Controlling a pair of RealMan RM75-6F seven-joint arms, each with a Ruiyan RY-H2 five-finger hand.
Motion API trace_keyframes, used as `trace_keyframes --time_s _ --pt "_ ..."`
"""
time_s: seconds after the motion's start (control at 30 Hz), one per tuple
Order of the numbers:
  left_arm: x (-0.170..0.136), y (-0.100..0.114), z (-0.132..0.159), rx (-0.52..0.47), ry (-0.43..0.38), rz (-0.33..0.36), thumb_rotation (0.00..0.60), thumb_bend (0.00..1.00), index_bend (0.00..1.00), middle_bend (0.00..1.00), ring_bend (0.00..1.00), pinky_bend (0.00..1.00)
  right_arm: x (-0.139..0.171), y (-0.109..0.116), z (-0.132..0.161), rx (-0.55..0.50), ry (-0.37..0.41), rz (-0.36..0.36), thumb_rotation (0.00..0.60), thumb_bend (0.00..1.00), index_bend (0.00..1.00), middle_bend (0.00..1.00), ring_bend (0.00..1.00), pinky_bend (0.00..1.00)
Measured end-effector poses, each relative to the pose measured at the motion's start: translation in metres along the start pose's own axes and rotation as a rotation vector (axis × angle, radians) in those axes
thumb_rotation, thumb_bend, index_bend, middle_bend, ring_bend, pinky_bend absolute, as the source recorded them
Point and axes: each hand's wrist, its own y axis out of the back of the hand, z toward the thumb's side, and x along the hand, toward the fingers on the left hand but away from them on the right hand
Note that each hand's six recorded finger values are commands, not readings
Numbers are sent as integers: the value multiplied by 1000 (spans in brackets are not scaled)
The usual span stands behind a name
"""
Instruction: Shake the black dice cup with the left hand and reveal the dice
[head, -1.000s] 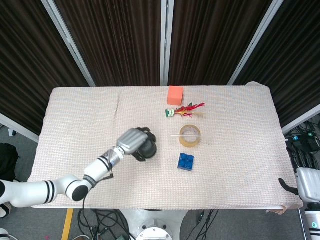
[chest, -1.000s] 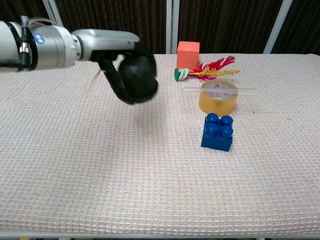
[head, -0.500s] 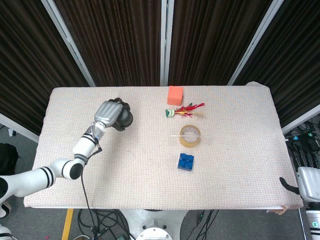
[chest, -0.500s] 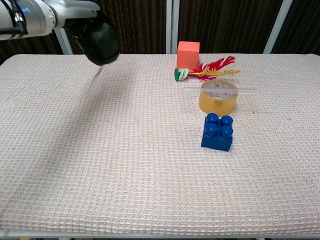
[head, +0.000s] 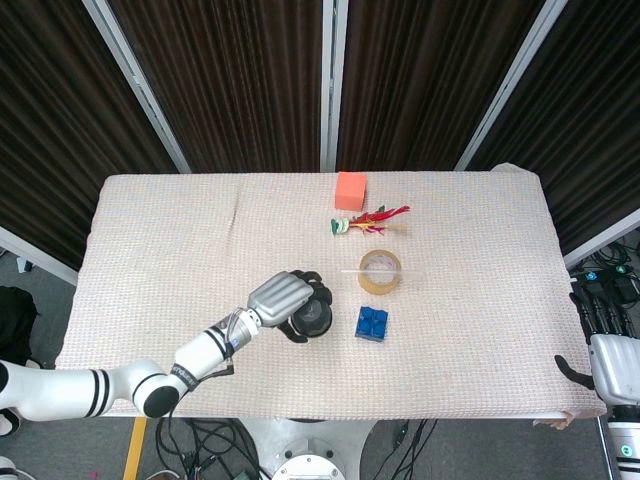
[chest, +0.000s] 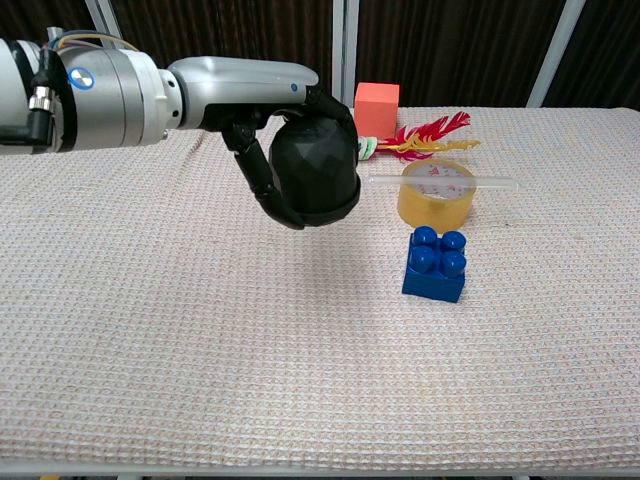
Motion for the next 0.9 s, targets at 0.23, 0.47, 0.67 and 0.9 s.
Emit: trace_keyframes --time_s 0.23,0.47,0.67,0.9 --pt "3 36 -101 69 267 107 600 228 408 454 172 238 -3 -2 -3 -3 -12 8 600 134 0 0 0 0" --pt "-17 35 -146 125 380 134 600 227 408 454 173 240 -1 -6 3 2 12 22 600 134 0 0 0 0" --pt "-16 -14 -112 35 304 70 600 225 405 454 172 241 -3 -1 0 5 -1 12 600 134 0 0 0 0" --pt "-12 -25 -112 15 297 53 600 225 405 454 173 240 -3 -8 0 6 -2 32 600 134 0 0 0 0"
